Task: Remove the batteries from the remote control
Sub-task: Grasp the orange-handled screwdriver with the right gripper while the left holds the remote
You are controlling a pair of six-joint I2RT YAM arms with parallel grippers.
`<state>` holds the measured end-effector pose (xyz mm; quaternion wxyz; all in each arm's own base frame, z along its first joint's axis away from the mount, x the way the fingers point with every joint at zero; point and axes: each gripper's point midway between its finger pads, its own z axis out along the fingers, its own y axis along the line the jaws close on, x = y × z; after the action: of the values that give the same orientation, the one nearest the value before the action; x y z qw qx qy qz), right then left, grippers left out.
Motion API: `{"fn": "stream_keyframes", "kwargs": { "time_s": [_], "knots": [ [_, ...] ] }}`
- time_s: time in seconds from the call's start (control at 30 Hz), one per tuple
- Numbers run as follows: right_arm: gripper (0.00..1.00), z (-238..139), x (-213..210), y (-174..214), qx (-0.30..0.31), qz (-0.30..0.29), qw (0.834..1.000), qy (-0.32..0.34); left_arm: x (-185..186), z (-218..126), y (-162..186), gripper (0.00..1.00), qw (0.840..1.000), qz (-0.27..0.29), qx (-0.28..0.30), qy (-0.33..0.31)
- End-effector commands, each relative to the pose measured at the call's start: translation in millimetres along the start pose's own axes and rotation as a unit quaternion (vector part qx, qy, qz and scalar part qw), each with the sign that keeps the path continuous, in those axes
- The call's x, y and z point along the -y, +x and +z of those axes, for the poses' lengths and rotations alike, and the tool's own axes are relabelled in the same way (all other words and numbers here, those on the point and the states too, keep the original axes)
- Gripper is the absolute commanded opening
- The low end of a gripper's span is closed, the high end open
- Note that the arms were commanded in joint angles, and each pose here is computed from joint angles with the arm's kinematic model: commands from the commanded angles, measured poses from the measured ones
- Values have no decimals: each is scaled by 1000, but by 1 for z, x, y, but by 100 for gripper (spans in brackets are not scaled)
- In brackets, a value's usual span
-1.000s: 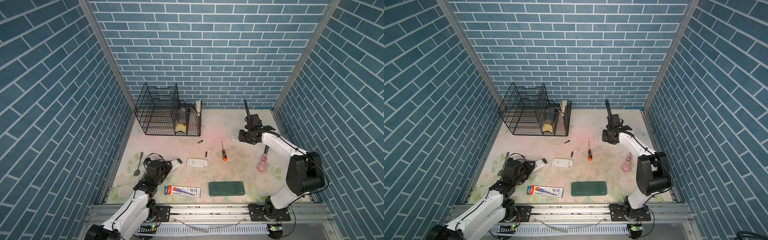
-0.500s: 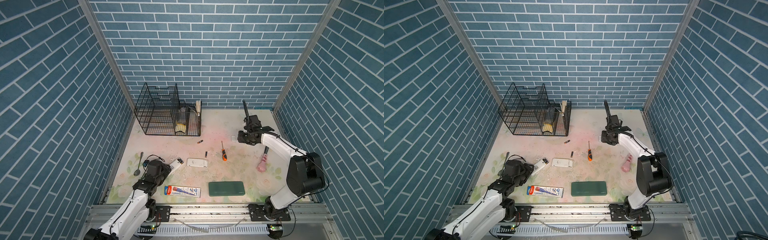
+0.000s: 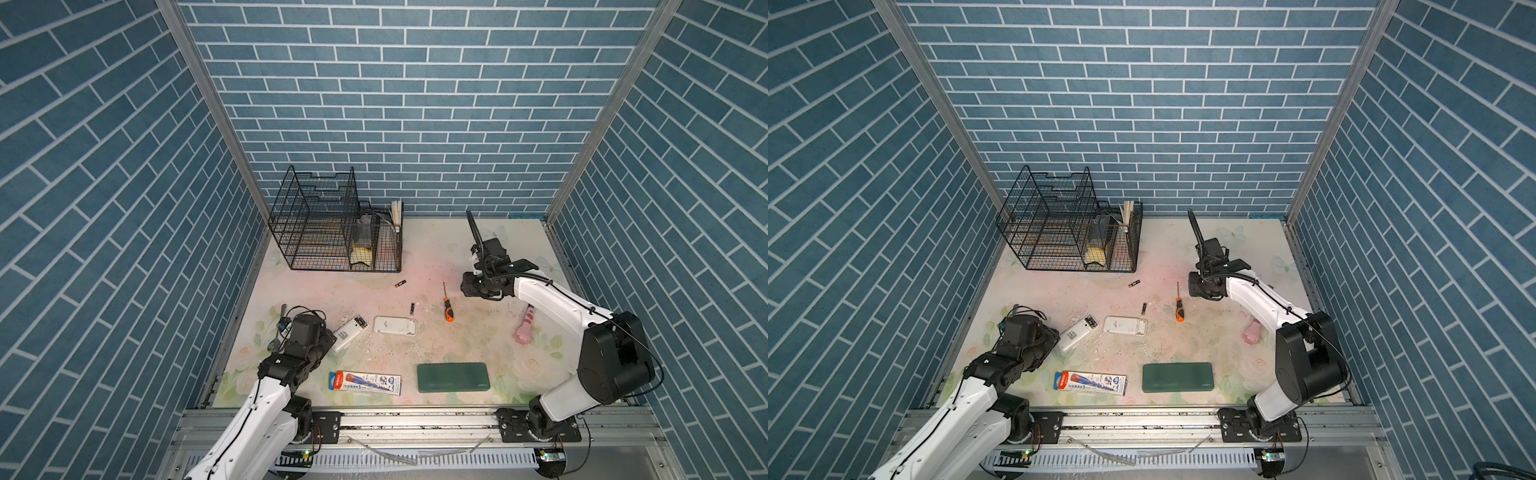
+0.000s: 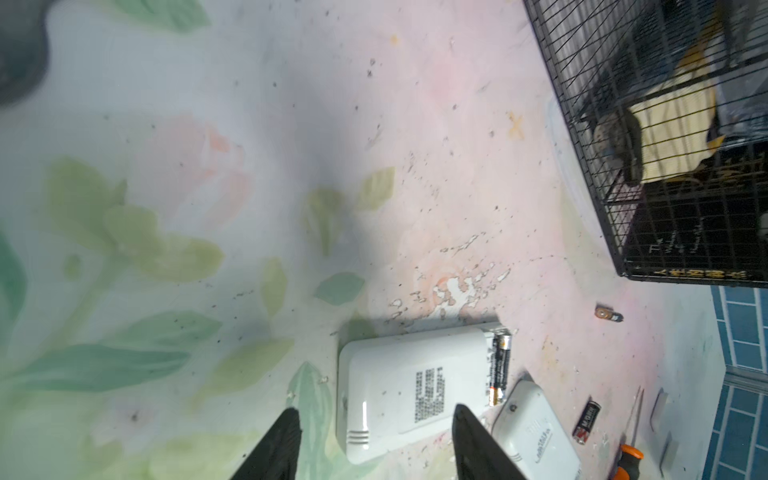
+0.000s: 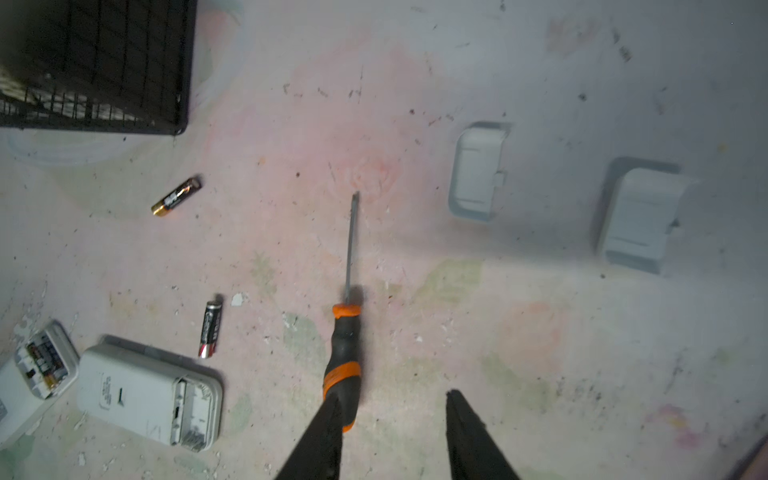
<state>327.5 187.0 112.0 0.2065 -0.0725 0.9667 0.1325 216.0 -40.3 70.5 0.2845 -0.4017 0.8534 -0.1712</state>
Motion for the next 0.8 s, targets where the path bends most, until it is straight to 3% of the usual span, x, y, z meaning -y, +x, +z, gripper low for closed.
{"fn": "stream_keyframes", "kwargs": {
  "time_s": [0.0, 0.23, 0.63, 0.77],
  "knots": [
    [44, 9, -17, 36, -46, 19, 998, -27, -1, -11, -9, 60, 999, 31, 7, -26],
    [45, 33, -33, 61, -75, 37, 995, -50, 30, -21, -20, 59, 999, 45, 12, 11],
    [45, 67, -23, 63, -107, 36, 994, -10, 44, -23, -21, 58, 998, 44, 10, 43],
    [38, 74, -21, 64, -113, 33, 993, -3, 44, -21, -20, 58, 998, 44, 9, 42]
  ]
}}
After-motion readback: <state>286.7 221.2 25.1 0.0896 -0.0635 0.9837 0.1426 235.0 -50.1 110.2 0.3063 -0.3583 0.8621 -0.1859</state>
